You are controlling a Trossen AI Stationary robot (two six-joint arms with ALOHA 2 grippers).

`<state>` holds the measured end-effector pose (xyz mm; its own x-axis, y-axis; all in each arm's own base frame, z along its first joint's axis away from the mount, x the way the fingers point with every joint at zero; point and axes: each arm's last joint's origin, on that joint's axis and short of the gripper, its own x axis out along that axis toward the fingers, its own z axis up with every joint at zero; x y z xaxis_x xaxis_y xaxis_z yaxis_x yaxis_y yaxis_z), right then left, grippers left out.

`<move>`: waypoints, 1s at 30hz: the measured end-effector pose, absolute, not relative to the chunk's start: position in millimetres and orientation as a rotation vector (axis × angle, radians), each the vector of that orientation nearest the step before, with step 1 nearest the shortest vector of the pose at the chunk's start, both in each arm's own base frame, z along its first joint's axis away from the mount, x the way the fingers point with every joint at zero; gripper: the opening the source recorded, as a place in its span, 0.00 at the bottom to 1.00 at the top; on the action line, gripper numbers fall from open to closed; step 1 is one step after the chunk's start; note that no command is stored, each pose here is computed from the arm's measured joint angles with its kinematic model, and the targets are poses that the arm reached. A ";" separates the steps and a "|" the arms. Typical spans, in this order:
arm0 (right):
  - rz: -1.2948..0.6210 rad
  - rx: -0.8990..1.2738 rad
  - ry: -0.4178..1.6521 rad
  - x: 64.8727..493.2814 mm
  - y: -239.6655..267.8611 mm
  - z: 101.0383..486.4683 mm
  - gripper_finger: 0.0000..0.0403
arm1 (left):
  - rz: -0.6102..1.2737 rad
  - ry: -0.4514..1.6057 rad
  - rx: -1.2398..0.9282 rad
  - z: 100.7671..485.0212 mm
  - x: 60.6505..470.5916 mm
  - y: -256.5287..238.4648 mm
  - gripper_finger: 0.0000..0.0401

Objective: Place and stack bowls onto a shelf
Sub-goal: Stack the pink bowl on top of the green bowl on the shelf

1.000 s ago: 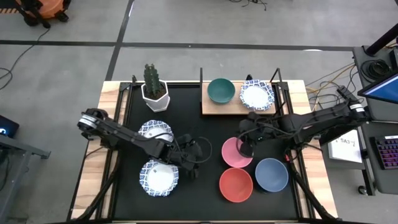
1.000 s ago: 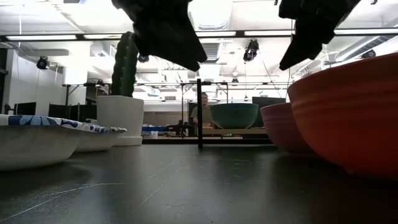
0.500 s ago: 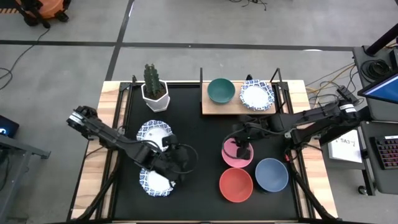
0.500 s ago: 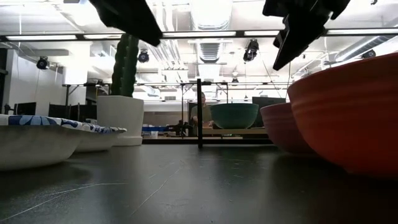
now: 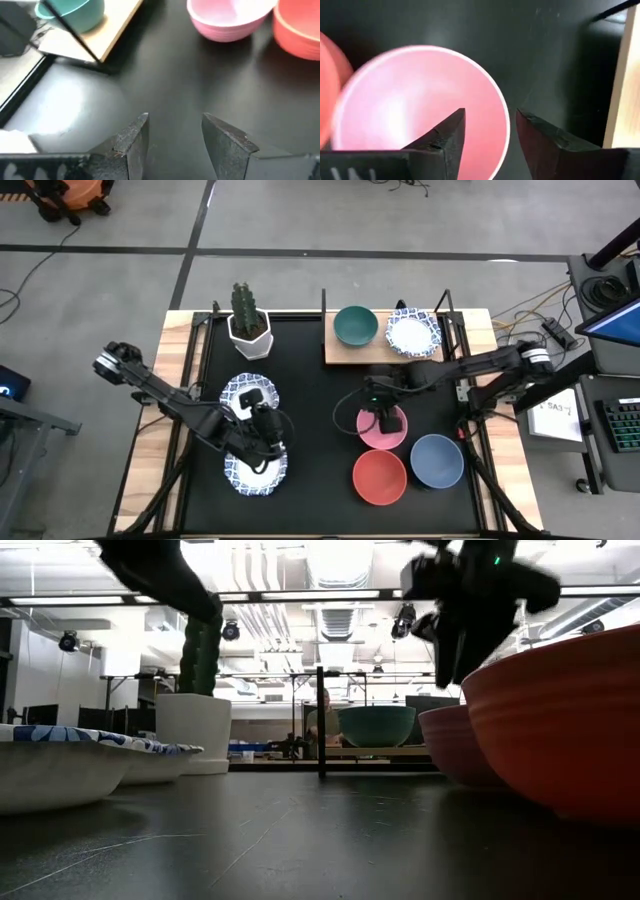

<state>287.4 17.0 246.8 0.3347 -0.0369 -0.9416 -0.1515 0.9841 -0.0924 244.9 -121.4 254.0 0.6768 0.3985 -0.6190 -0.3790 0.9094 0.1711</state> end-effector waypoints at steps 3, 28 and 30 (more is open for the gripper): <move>0.041 -0.177 1.296 296.1 4.9 229.9 0.43 | 0.459 0.696 0.008 249.7 237.6 -117.0 0.41; 0.036 -0.044 1.449 318.1 -16.7 214.2 0.02 | 0.554 0.658 0.016 233.1 231.4 -110.3 0.41; 0.029 -0.040 1.428 319.4 -16.9 227.6 0.02 | 0.555 0.657 0.013 233.2 231.5 -110.3 0.41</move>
<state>319.4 -16.9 227.6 0.1419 -0.0039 -0.9899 -0.0436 0.9990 -0.0102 231.5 -110.3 233.2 0.6521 0.4931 -0.5759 -0.4853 0.8551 0.1827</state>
